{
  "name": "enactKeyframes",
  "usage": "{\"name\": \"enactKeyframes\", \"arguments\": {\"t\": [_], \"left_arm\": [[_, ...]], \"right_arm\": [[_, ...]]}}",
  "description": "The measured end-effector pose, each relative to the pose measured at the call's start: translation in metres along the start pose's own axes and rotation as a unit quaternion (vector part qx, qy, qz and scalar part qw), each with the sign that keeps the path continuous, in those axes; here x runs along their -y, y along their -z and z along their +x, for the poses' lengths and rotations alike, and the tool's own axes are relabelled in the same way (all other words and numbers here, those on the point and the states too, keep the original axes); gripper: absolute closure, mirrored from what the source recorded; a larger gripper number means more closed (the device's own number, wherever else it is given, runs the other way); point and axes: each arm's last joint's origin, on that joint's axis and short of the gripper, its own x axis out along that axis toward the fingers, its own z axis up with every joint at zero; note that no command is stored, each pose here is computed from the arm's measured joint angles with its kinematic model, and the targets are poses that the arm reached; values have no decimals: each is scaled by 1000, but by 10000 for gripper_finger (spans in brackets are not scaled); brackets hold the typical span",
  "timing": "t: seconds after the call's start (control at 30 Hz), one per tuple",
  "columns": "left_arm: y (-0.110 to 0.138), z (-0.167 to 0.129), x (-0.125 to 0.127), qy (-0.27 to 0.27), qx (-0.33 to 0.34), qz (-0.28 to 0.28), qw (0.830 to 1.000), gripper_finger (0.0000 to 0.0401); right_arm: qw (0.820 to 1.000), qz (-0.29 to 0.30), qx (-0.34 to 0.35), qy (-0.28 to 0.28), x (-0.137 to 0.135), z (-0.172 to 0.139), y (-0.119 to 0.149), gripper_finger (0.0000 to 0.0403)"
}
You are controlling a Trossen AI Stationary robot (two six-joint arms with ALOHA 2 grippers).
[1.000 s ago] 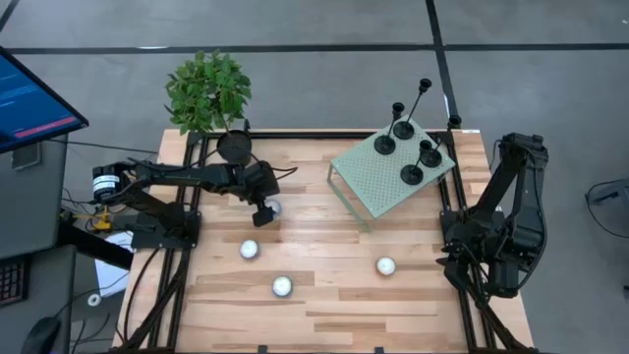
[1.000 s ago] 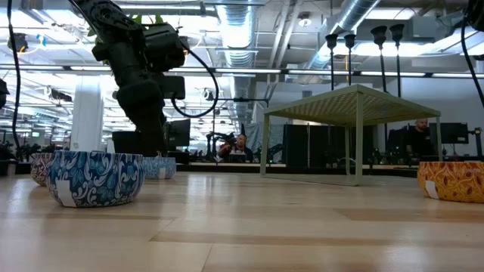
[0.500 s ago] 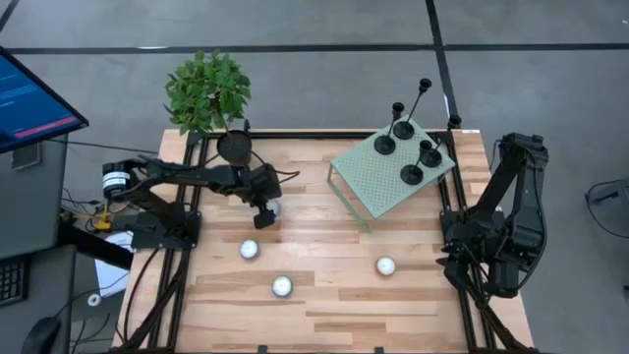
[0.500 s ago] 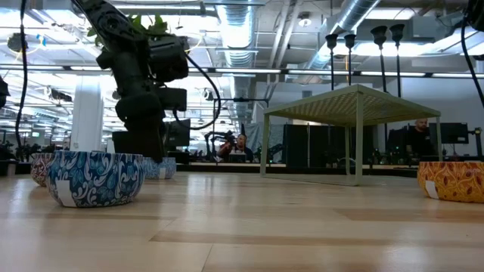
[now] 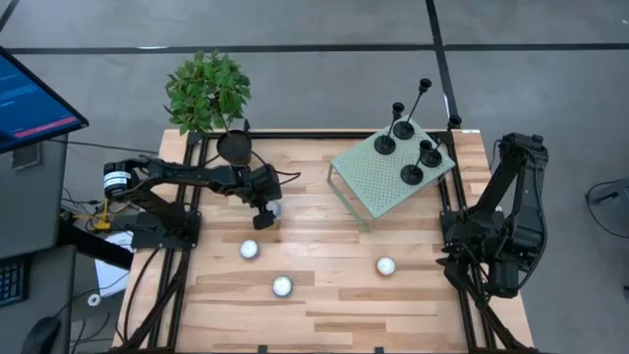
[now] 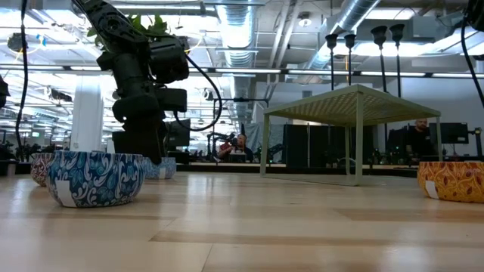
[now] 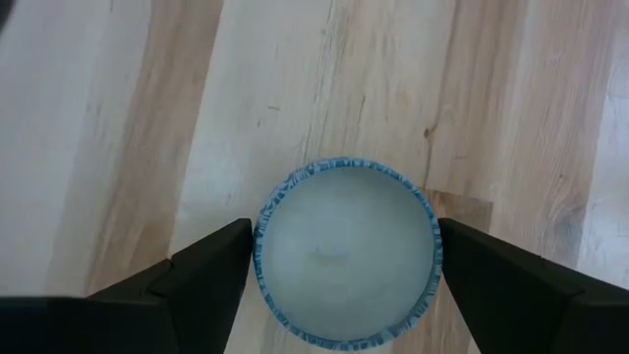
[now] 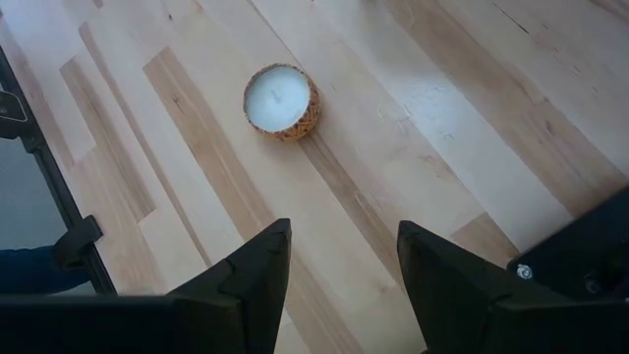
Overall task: Pick & Place candle stick holders
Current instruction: Put the light blue scented candle on the shelf
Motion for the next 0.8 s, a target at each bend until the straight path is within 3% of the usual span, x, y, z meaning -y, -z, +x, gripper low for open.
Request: {"name": "enactKeyframes", "arguments": {"t": [0.53, 0.8], "left_arm": [[2, 13, 0, 0, -22, 11, 1000, 60], [2, 12, 0, -5, -19, 10, 1000, 94]], "right_arm": [[1000, 1, -1, -2, 0, 0, 0, 223], [1000, 9, -3, -1, 0, 0, 0, 223]]}}
